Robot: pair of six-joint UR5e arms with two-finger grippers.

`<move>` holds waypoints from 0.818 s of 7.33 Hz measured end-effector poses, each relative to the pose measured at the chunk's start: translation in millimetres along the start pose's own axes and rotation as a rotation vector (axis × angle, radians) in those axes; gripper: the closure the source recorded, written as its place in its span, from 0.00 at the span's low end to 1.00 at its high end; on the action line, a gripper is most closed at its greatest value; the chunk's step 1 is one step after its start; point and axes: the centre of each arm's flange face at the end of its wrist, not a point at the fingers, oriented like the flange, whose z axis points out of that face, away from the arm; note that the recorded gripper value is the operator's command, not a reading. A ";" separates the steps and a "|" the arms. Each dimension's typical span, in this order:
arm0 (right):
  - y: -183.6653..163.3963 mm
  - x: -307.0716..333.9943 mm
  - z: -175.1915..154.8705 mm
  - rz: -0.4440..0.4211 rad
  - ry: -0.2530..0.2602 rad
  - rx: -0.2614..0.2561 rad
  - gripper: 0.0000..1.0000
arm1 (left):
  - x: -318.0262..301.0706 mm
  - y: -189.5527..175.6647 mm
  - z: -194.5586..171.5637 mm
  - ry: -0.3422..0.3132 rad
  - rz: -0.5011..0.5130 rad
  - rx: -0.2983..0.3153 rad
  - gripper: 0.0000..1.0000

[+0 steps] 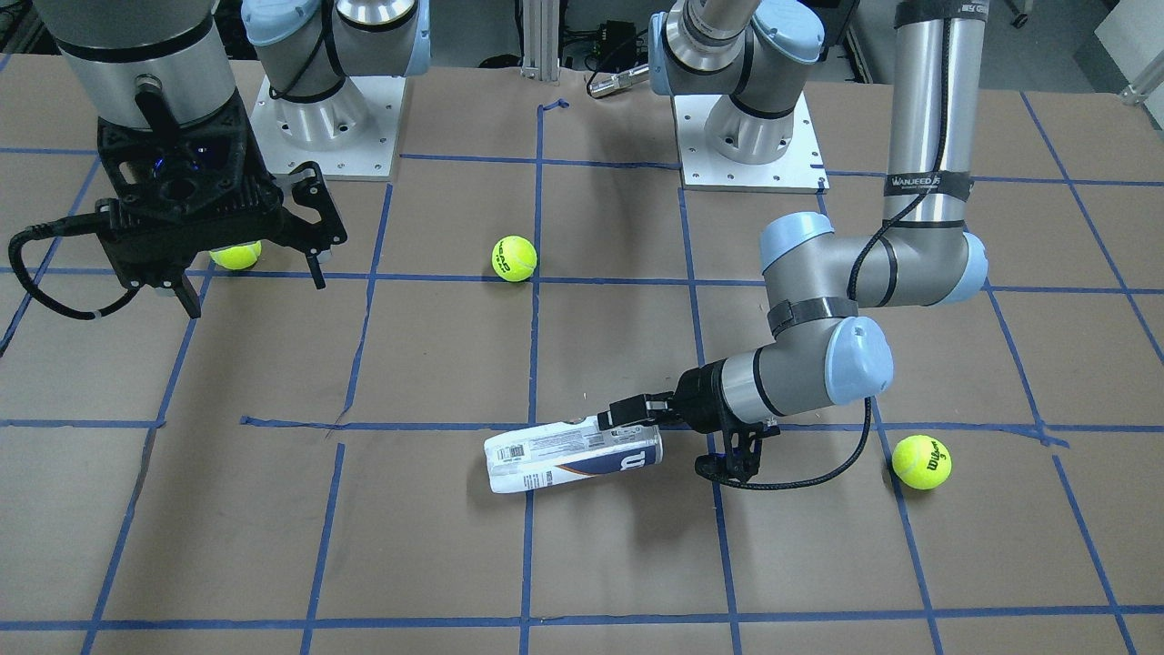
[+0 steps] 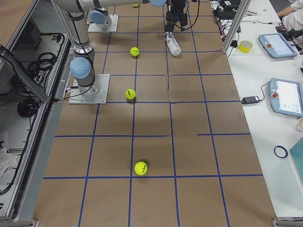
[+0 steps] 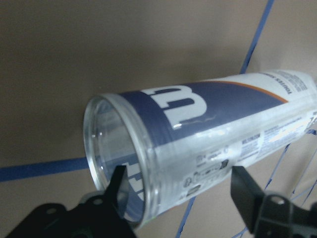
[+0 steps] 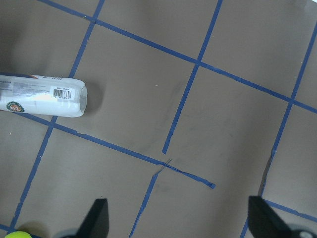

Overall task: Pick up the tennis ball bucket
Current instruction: 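Move the left gripper to the can's open end and grasp it, then lift the can with the left gripper and tilt it upright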

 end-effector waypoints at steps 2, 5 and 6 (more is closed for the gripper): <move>1.0 -1.4 1.0 -0.002 -0.002 -0.002 0.00 | 19.7 -13.8 -22.0 -0.007 -0.063 0.052 1.00; 2.6 -2.5 5.0 -0.001 -0.005 -0.010 0.00 | 73.8 -43.2 -92.6 -0.079 -0.120 0.223 1.00; 2.7 -2.6 5.5 -0.001 -0.006 -0.011 0.00 | 92.6 -49.4 -117.4 -0.130 -0.107 0.291 1.00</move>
